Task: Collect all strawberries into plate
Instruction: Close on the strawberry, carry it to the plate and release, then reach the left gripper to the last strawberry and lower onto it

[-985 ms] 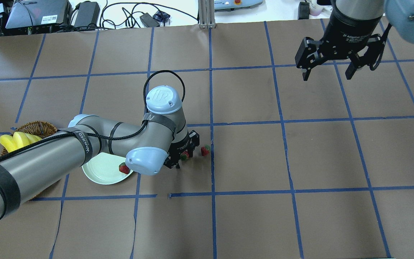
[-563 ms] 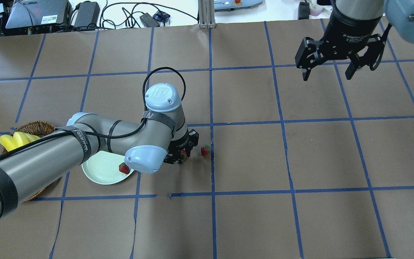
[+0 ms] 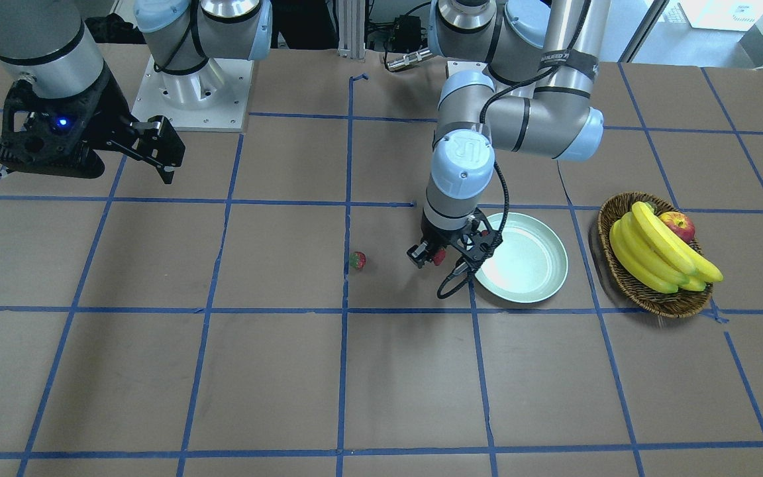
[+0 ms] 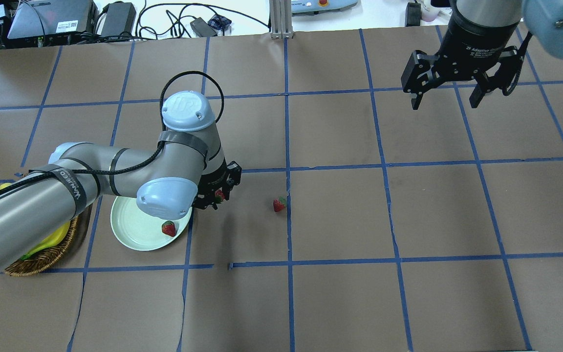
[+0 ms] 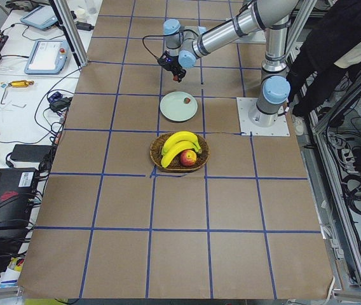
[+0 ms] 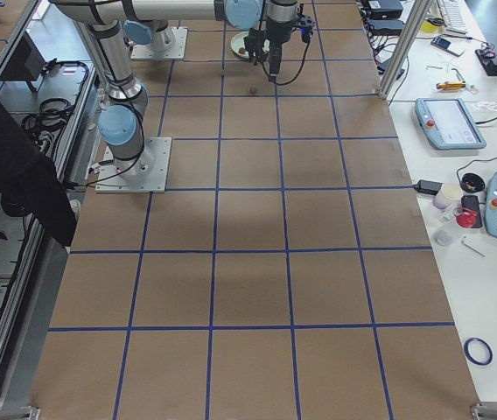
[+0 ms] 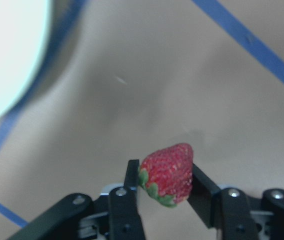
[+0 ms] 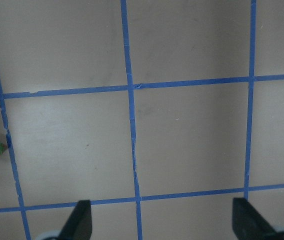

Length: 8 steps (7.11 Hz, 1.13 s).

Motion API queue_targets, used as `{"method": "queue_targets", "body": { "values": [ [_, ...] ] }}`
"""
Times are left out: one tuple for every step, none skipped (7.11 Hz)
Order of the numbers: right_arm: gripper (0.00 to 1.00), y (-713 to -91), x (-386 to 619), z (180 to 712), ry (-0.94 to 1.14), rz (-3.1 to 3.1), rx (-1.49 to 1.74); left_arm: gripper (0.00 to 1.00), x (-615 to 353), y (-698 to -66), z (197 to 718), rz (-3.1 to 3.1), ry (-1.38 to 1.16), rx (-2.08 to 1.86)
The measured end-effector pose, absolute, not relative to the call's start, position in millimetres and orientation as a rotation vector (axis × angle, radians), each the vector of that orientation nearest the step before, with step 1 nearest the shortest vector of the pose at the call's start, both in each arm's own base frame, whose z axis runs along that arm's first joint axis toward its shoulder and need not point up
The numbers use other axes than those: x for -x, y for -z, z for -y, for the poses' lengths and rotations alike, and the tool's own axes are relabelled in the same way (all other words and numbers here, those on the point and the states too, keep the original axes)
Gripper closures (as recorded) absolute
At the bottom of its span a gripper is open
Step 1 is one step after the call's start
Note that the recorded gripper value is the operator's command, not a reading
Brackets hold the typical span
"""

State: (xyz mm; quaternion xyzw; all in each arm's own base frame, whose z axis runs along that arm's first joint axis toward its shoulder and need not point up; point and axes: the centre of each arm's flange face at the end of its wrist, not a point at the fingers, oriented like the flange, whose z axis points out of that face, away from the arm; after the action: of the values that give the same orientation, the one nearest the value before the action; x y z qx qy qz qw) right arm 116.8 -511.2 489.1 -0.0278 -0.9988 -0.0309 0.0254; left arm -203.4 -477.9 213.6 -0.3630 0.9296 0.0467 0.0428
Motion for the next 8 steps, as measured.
{"method": "queue_targets", "body": {
  "values": [
    [0.00, -489.1, -116.8, 511.2, 0.096, 3.088, 0.086, 0.87, 171.0, -218.5, 483.9, -2.826, -0.176, 1.132],
    [0.00, -489.1, -116.8, 511.2, 0.096, 3.088, 0.086, 0.87, 135.9, -220.6, 489.1, -2.822, -0.216, 1.132],
    [0.00, -488.8, -116.8, 511.4, 0.097, 3.088, 0.086, 0.83, 105.5, -219.5, 491.0, -2.822, -0.250, 1.127],
    [0.00, -488.7, -116.8, 511.5, 0.097, 3.088, 0.086, 0.49, 82.9, -213.4, 487.4, -2.811, -0.287, 1.132],
    [0.00, -488.7, -116.8, 511.5, 0.097, 3.088, 0.086, 0.09, 72.6, -205.1, 480.8, -2.800, -0.323, 1.136],
    [0.00, -488.5, -116.8, 511.6, 0.097, 3.088, 0.086, 0.05, 69.8, -199.5, 475.6, -2.799, -0.347, 1.126],
    [0.00, -488.4, -116.8, 511.7, 0.098, 3.088, 0.086, 0.04, 70.1, -198.4, 474.8, -2.807, -0.351, 1.108],
    [0.00, -488.4, -116.8, 511.8, 0.097, 3.088, 0.086, 0.04, 73.8, -200.3, 477.4, -2.814, -0.337, 1.103]
  ]
}}
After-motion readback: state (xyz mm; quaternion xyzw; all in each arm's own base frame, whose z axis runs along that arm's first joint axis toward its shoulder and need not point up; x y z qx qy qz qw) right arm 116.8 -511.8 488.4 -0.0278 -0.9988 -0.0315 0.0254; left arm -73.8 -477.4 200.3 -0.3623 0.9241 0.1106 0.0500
